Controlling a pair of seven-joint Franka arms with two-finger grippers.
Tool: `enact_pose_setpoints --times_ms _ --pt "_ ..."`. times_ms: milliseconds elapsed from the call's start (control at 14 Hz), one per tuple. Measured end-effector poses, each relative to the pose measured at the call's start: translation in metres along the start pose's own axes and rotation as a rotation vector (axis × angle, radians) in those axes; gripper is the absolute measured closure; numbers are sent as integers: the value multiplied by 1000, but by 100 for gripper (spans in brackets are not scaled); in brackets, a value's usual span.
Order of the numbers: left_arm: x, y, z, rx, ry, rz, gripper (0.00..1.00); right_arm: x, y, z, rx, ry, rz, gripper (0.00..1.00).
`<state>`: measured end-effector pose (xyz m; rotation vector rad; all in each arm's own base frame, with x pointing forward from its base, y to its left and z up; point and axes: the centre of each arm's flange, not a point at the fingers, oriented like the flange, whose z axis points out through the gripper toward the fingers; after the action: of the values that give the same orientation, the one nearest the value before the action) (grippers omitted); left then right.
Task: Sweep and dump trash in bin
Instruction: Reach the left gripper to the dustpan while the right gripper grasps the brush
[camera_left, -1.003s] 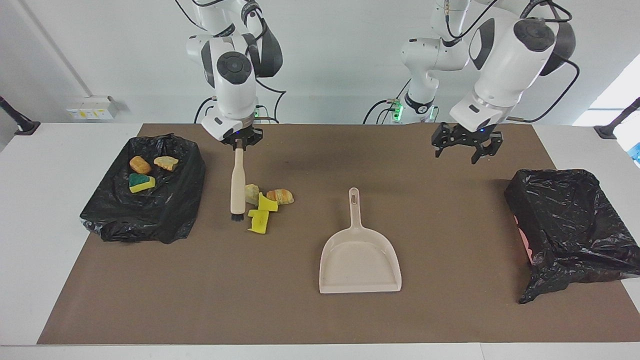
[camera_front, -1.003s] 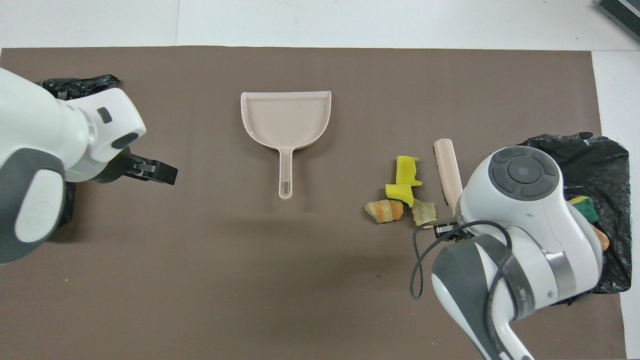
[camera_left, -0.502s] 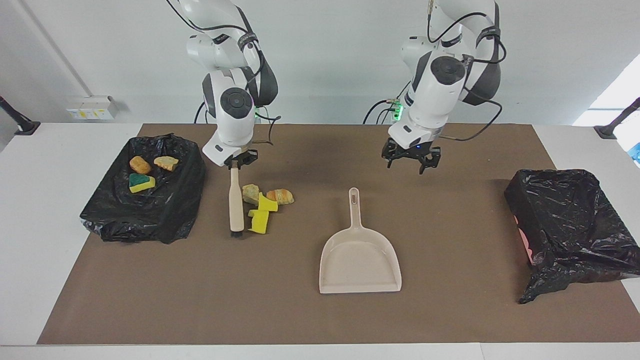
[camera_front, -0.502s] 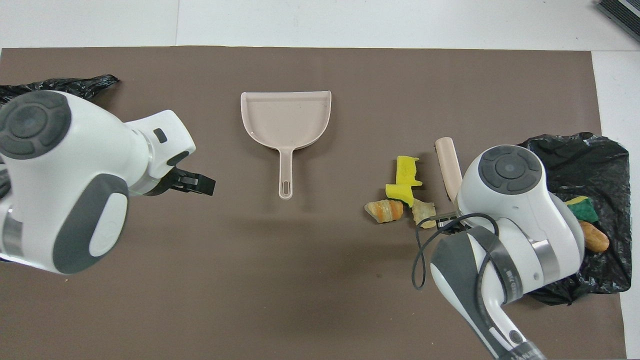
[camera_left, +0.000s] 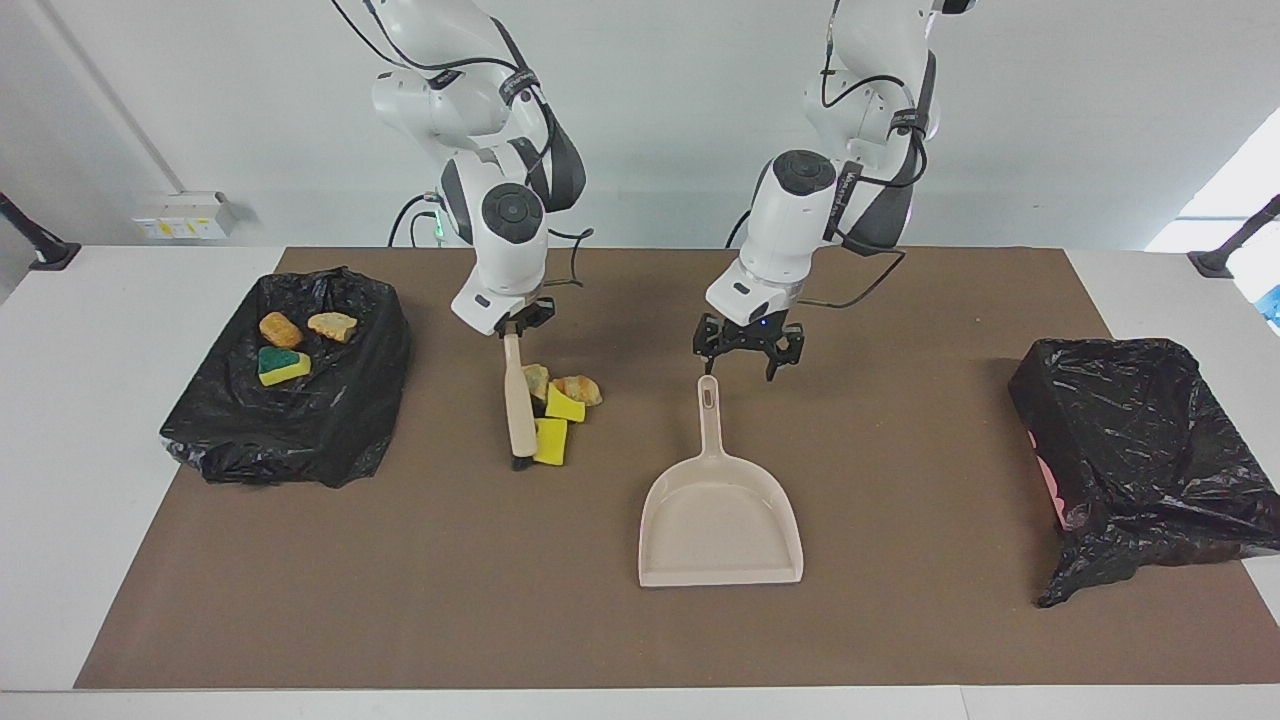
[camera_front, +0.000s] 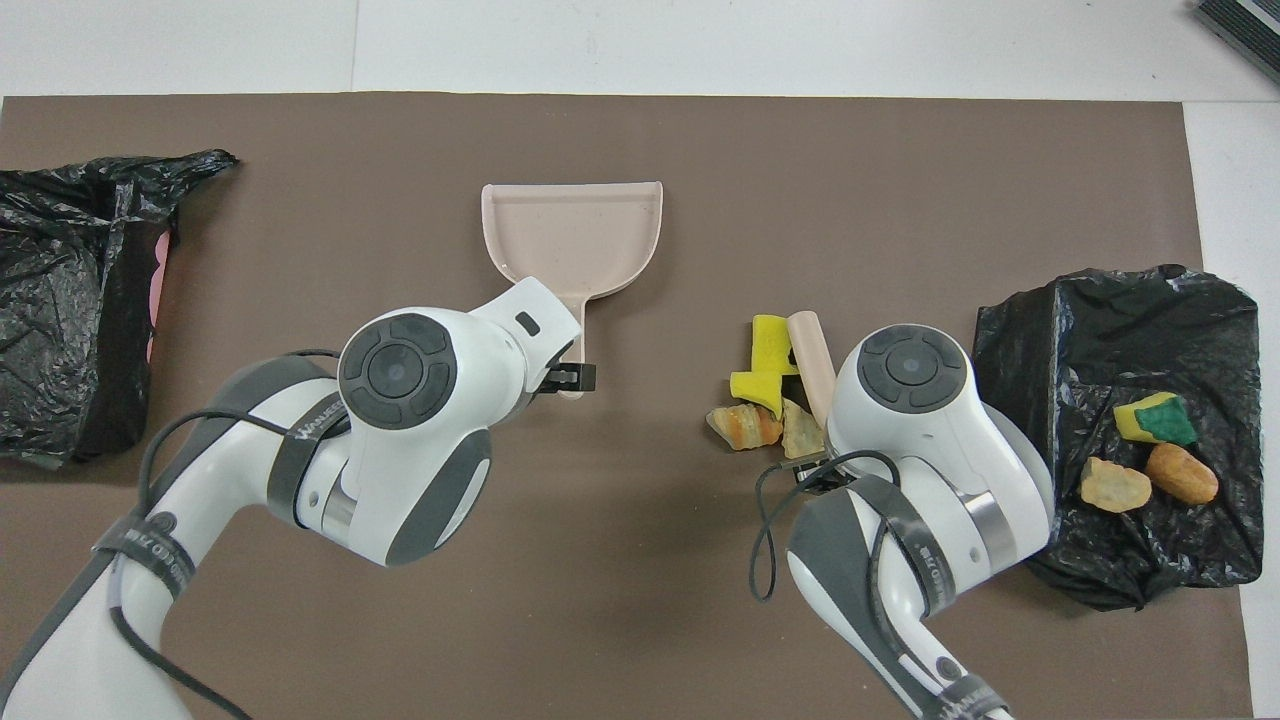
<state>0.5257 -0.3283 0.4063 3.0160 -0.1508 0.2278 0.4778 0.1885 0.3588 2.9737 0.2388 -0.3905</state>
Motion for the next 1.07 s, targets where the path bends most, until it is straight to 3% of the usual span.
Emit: enact_pose_setpoints --times_ms 215,573,788,1075 --pt "16 6 11 -6 13 -17 0 -1 -14 -14 -1 21 62 74" --pt "21 11 25 -6 10 -15 0 -20 39 -77 -50 17 134 74" --pt "7 31 52 16 -25 23 0 -39 38 -69 -129 3 104 74" --pt "12 41 63 26 -26 20 5 -43 46 -51 -121 -11 74 74"
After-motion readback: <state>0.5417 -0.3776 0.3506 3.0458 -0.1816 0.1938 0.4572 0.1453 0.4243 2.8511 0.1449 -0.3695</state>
